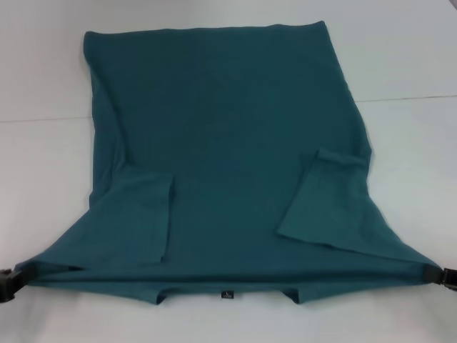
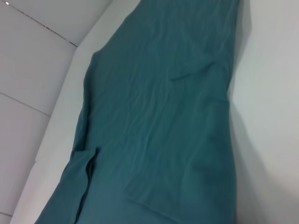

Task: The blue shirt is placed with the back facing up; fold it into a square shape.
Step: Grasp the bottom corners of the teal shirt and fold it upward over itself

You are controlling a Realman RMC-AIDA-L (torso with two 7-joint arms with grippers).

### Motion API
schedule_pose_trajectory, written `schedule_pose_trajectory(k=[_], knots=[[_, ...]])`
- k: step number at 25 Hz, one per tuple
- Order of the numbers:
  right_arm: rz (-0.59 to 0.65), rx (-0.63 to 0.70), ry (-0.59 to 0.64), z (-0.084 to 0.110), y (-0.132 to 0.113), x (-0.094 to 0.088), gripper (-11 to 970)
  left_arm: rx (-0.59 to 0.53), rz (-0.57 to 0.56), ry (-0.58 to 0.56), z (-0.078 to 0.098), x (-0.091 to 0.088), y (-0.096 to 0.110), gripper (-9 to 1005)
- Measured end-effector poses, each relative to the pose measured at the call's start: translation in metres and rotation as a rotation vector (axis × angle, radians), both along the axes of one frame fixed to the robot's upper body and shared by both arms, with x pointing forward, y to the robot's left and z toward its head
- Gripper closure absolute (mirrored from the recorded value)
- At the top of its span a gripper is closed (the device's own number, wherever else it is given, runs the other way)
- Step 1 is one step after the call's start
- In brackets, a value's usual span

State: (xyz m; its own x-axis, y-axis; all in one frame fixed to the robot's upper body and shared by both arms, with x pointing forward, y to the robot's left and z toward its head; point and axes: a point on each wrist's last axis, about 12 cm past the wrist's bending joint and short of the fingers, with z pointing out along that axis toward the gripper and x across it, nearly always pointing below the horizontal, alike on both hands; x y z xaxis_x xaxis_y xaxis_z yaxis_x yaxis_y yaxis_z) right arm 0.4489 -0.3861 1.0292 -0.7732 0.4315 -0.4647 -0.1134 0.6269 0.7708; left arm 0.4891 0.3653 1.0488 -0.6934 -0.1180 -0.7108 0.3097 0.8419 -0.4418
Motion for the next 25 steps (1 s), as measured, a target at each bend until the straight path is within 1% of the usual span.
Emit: schedule_pose_trajectory(k=[5,9,15,21,25], knots=[[0.02,-0.005,-0.034,-0.001,-0.001,-0.01,921,-0.047,-0.013,-0.005,0.001,-0.014,0.004,965],[0.076,-0.007,-0.078,0.0,0.002,-0.021,921,-0.085,-0.042,-0.014,0.004,-0.024,0.005,965],[0.126,0.003,-0.113,-0.001,0.002,-0.043,922,-0.145,-0.07,-0.013,0.006,-0.038,0.005,965],[0.114,0.008,-0.111,-0.003,-0.004,-0.063,922,-0.182,-0.078,-0.006,0.004,-0.054,0.007,965],[0.094,0.013,-0.119,-0.003,-0.007,-0.073,921,-0.217,-0.089,-0.005,0.006,-0.066,0.009,965]])
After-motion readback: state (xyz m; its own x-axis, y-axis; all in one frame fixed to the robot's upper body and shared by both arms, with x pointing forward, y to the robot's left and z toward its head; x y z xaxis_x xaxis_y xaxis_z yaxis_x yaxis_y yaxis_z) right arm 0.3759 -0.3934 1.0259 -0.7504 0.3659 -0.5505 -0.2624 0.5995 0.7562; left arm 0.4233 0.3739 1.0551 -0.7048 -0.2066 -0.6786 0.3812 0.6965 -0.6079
